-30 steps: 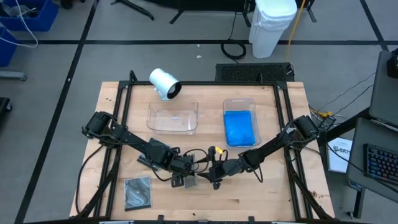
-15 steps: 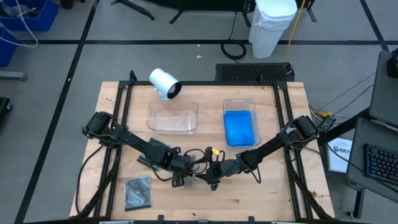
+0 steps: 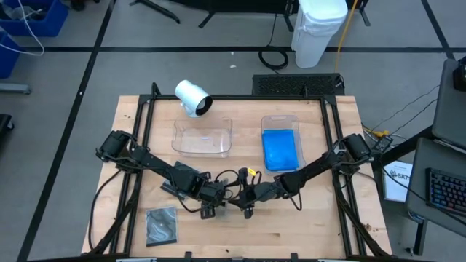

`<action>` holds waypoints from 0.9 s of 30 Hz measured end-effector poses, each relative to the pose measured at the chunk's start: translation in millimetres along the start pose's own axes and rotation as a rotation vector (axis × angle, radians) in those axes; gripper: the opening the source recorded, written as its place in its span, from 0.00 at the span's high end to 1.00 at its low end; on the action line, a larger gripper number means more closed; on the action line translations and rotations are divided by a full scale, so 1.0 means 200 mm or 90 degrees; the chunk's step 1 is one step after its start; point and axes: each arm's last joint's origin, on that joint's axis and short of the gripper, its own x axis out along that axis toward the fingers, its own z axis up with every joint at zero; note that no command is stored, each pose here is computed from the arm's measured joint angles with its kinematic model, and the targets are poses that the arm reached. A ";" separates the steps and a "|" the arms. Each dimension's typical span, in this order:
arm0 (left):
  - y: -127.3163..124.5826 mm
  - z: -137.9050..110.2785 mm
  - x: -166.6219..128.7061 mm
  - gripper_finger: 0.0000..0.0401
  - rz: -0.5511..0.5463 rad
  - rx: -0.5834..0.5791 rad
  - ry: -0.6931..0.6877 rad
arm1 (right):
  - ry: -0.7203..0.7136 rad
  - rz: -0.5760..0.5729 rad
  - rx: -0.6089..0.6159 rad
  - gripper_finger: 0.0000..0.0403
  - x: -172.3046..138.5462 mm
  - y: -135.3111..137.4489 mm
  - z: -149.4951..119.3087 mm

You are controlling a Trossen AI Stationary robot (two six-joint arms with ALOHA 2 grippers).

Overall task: Pick & place jewel cases by type
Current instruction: Put the top right black cd case into the left transparent bin

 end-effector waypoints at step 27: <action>0.00 0.00 0.00 0.52 -0.001 0.027 0.001 | 0.006 0.046 -0.039 0.38 0.00 0.03 0.00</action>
